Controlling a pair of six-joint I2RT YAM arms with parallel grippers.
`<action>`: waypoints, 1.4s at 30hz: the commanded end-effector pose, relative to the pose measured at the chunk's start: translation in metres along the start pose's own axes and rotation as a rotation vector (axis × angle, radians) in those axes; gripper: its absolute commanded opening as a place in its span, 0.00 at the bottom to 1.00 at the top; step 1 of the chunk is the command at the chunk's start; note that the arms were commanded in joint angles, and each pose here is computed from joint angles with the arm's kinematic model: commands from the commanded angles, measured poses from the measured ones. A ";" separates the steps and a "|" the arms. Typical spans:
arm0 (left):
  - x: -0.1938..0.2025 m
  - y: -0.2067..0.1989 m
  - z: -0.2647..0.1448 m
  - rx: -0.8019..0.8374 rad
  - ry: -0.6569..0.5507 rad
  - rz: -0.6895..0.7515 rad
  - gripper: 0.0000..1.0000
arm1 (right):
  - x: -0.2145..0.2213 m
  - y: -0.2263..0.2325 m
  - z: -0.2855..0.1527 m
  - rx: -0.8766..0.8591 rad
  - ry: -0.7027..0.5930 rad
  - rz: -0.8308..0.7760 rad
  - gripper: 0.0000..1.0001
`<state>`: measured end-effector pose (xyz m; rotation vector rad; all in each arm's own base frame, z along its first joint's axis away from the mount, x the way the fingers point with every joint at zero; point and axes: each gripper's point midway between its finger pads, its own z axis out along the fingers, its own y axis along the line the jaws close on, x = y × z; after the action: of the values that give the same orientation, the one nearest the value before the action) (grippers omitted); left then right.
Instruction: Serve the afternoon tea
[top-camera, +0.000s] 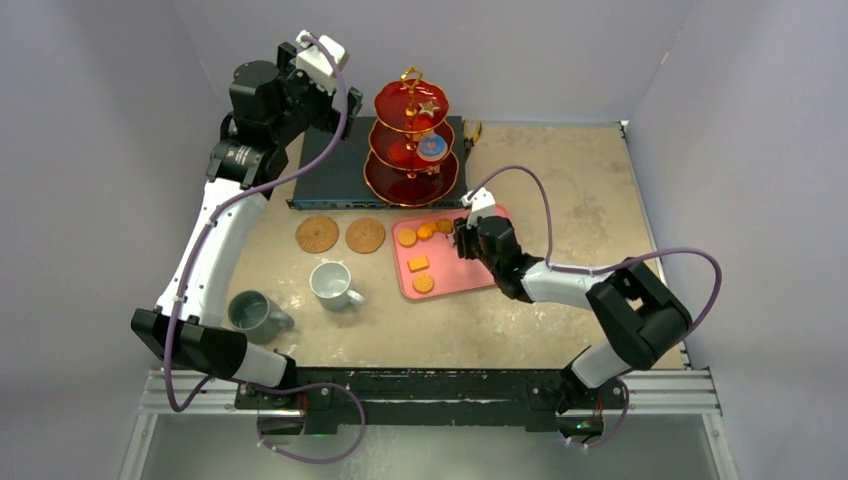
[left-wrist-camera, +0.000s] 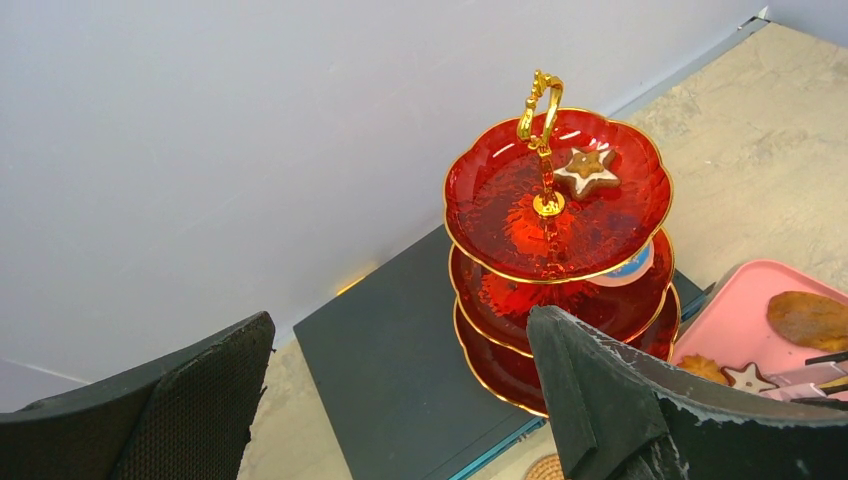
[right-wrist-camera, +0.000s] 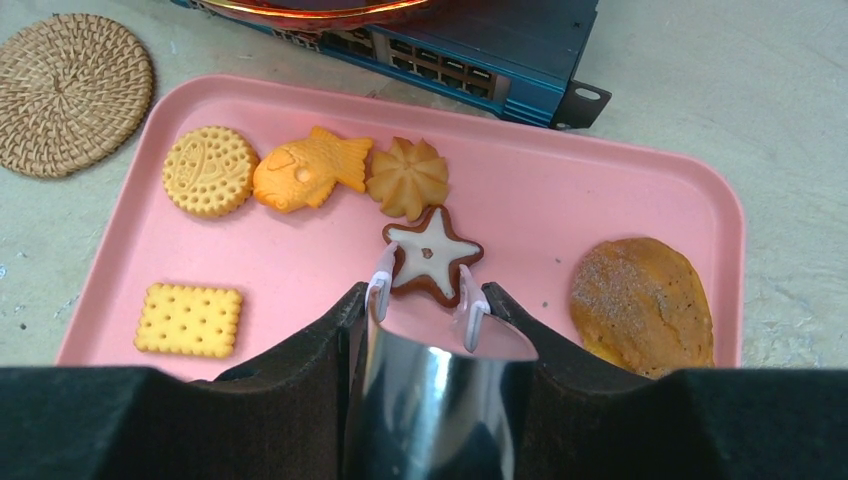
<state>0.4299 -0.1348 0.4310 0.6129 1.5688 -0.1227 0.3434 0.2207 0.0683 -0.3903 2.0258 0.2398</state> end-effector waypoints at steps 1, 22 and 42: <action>-0.022 0.006 -0.008 -0.015 -0.058 -0.013 0.99 | -0.009 -0.001 -0.005 0.014 -0.037 0.018 0.37; -0.010 0.005 -0.006 -0.022 -0.036 -0.010 0.99 | -0.172 0.003 -0.075 -0.030 -0.322 0.011 0.34; 0.006 0.006 -0.004 -0.039 0.012 -0.020 0.99 | -0.347 0.037 -0.056 -0.103 -0.506 -0.156 0.35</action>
<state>0.4337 -0.1326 0.4145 0.5947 1.6136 -0.1196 0.4278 0.2858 0.3884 -0.4406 1.5048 0.3000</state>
